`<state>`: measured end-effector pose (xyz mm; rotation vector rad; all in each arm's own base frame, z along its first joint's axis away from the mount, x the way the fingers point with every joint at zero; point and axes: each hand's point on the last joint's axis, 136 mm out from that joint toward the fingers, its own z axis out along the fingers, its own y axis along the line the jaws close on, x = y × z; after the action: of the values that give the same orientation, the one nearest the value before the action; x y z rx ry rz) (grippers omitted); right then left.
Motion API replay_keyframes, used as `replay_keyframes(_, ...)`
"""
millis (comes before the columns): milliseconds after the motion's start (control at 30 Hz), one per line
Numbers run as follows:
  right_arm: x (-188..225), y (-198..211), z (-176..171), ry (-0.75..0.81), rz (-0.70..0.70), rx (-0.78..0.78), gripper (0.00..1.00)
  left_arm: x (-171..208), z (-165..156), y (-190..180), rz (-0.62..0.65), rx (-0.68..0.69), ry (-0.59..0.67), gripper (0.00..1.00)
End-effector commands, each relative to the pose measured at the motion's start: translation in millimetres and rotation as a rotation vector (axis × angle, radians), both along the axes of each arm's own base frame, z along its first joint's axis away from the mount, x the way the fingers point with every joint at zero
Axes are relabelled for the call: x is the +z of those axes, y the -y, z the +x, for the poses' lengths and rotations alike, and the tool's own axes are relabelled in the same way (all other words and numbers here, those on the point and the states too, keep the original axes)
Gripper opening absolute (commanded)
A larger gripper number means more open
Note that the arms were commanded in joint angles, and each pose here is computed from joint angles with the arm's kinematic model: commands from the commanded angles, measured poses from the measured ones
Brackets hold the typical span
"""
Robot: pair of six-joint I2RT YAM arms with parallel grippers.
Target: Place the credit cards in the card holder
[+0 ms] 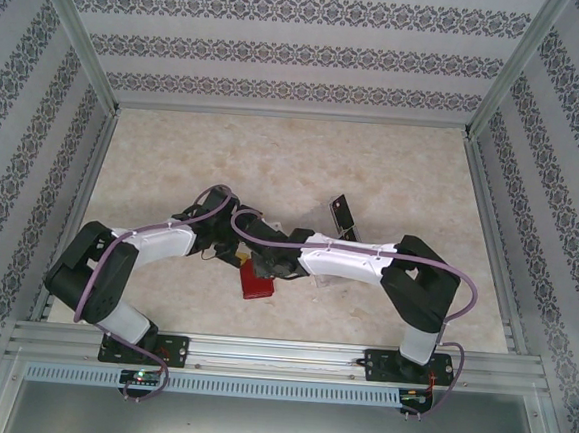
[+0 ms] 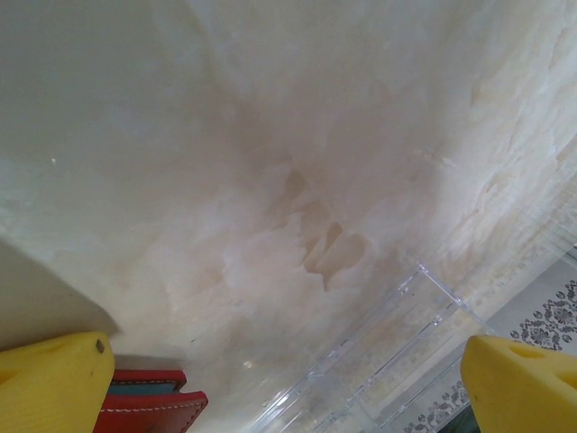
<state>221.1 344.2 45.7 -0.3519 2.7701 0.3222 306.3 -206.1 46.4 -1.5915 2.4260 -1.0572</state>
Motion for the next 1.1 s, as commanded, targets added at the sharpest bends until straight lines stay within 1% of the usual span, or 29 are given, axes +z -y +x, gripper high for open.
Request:
replay_keyframes(0, 0, -3, 0, 0.021, -0.034, 0.019, 0.35, -11, -7, 5, -0.016, 0.014, -0.037, 1.00)
replay_keyframes(167, -1, 0, -2, 0.022, -0.049, 0.023, 0.27, -7, -4, 6, -0.014, 0.008, -0.023, 1.00)
replay_keyframes(233, 0, 3, -3, 0.027, -0.057, 0.022, 0.27, 0, 0, 8, -0.017, -0.002, 0.003, 1.00)
replay_keyframes(433, 0, 12, -6, 0.030, -0.068, 0.013, 0.13, 27, 8, 4, 0.010, -0.009, 0.085, 1.00)
replay_keyframes(567, 3, 12, -5, 0.034, -0.062, 0.012, 0.01, 35, 7, 3, 0.005, -0.008, 0.099, 1.00)
replay_keyframes(600, 5, 12, -5, 0.034, -0.058, 0.012, 0.00, 37, 6, 2, 0.006, -0.010, 0.104, 1.00)
replay_keyframes(800, 16, 6, -9, 0.042, -0.023, 0.037, 0.00, 47, -1, -2, 0.010, -0.013, 0.125, 1.00)
replay_keyframes(1067, 13, -7, -12, 0.025, 0.000, 0.067, 0.00, 33, -16, -8, 0.014, -0.018, 0.098, 1.00)
